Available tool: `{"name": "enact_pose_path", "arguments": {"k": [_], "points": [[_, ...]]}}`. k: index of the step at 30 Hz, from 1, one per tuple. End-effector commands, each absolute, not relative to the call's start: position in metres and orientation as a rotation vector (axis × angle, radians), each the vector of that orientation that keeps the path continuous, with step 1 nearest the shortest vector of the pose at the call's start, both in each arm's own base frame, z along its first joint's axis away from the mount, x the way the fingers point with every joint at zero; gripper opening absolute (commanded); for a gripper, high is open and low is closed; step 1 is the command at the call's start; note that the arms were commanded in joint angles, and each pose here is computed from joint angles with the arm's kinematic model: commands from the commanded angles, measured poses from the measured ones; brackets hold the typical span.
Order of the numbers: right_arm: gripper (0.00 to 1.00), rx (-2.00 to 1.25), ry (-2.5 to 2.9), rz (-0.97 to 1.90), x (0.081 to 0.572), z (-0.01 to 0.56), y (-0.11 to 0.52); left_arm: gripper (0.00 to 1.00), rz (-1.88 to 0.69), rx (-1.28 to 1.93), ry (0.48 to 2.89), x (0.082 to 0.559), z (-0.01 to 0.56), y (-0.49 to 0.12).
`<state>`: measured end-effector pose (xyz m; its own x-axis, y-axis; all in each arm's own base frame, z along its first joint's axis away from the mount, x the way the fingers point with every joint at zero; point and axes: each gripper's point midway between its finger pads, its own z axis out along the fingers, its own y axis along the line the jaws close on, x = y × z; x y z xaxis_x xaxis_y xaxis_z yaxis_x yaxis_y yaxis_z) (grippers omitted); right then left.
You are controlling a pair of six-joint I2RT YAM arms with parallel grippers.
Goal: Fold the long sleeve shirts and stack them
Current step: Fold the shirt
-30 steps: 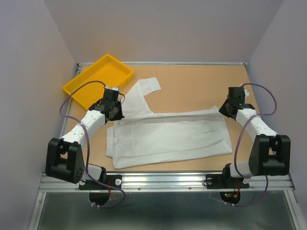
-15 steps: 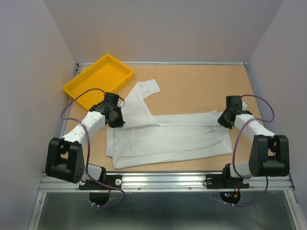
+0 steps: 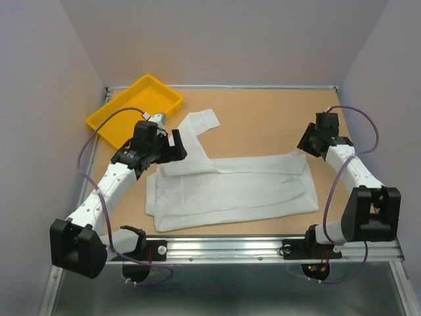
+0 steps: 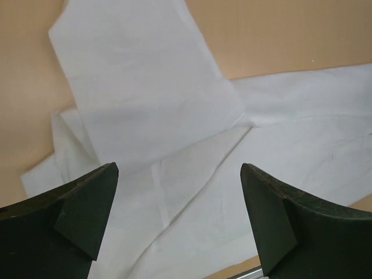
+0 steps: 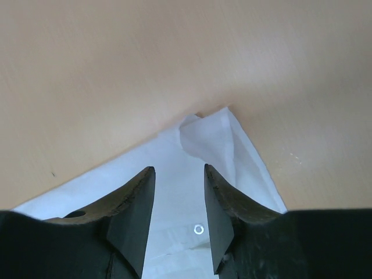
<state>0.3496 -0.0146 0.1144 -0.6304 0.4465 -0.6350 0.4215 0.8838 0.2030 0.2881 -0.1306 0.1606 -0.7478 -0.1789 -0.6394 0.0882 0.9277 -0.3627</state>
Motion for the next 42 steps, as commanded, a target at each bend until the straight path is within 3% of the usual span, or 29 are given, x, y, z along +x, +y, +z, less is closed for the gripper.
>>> {"name": "enact_pose_path", "arguments": {"k": [1,9,18,22,25,28,42], "points": [[0.45,0.594,2.307,0.030,0.380,0.126,-0.021,0.99,-0.551,0.002,2.295,0.314,0.177,-0.150],[0.45,0.650,2.430,0.117,0.404,0.083,-0.006,0.98,-0.425,-0.043,2.393,0.345,0.134,-0.146],[0.38,0.648,2.462,0.124,0.412,0.071,-0.005,0.98,-0.384,-0.117,2.548,0.333,0.070,-0.142],[0.28,0.647,2.456,0.097,0.413,0.072,-0.009,0.98,-0.366,-0.145,2.610,0.320,0.048,-0.138],[0.09,0.654,2.459,0.073,0.413,0.069,-0.012,0.98,-0.359,-0.174,2.653,0.310,0.035,-0.134],[0.01,0.666,2.461,0.052,0.411,0.067,-0.016,0.98,-0.355,-0.189,2.666,0.307,0.030,-0.132],[0.01,0.933,2.349,-0.010,0.403,0.081,-0.069,0.98,-0.369,-0.274,2.752,0.281,0.003,-0.119]]}}
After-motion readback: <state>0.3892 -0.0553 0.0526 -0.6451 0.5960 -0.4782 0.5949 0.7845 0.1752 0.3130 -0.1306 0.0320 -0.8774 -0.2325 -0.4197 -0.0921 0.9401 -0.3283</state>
